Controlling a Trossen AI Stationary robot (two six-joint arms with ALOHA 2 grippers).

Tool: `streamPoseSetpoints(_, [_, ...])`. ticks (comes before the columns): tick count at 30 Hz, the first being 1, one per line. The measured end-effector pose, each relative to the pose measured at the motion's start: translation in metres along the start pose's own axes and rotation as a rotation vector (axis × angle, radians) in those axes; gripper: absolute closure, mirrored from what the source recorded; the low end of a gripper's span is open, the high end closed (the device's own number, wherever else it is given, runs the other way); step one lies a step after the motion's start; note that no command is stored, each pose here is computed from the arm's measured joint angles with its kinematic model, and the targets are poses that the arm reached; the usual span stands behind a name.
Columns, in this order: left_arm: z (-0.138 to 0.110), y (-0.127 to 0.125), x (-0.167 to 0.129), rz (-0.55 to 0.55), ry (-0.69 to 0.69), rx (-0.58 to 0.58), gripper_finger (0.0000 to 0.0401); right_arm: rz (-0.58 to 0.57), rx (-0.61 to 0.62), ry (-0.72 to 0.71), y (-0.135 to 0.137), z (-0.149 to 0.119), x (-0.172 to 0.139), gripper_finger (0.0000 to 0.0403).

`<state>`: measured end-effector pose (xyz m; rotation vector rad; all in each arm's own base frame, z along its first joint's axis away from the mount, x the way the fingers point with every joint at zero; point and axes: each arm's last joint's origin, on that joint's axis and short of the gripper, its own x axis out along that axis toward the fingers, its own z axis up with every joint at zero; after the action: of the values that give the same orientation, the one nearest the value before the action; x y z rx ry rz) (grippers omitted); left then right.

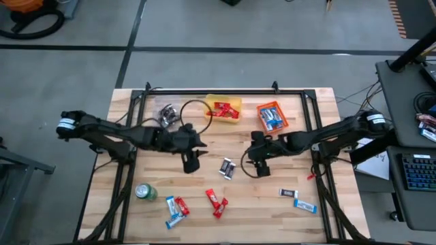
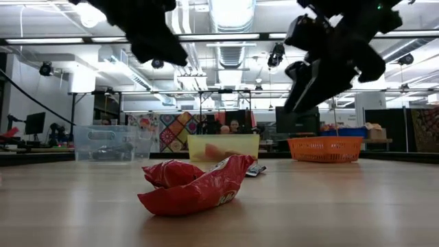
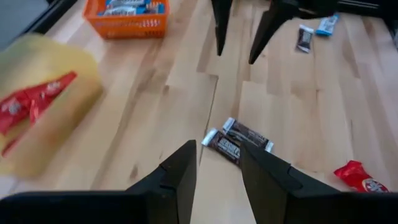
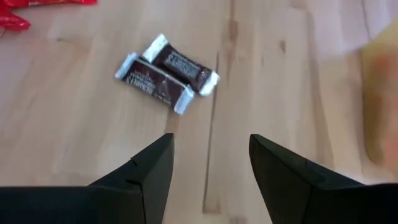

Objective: Sort candy
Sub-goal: Put the brown chocolate bar into the transparent bin

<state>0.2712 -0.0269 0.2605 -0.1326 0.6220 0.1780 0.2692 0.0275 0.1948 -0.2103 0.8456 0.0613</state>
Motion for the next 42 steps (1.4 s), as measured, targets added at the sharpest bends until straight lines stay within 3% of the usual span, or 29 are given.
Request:
streamPoseSetpoints(9, [-0.023,-0.017,0.000,0.107,-0.029,-0.133,0.0295,0.050,-0.069,-0.040,0.008,0.000,0.043,0.0202])
streamPoseSetpoints(21, [-0.024,-0.015,0.001,0.176,-0.064,-0.150,0.0294,0.080,-0.081,-0.093,0.016,-0.003,0.077,0.0202])
streamPoseSetpoints(37, [-0.020,-0.016,0.001,0.186,-0.107,-0.149,0.0294,0.083,-0.101,-0.064,0.020,-0.010,0.107,0.0202])
streamPoseSetpoints(42, [-0.020,-0.017,0.005,0.185,-0.113,-0.151,0.0294,0.086,-0.076,-0.063,0.021,-0.005,0.116,0.0238])
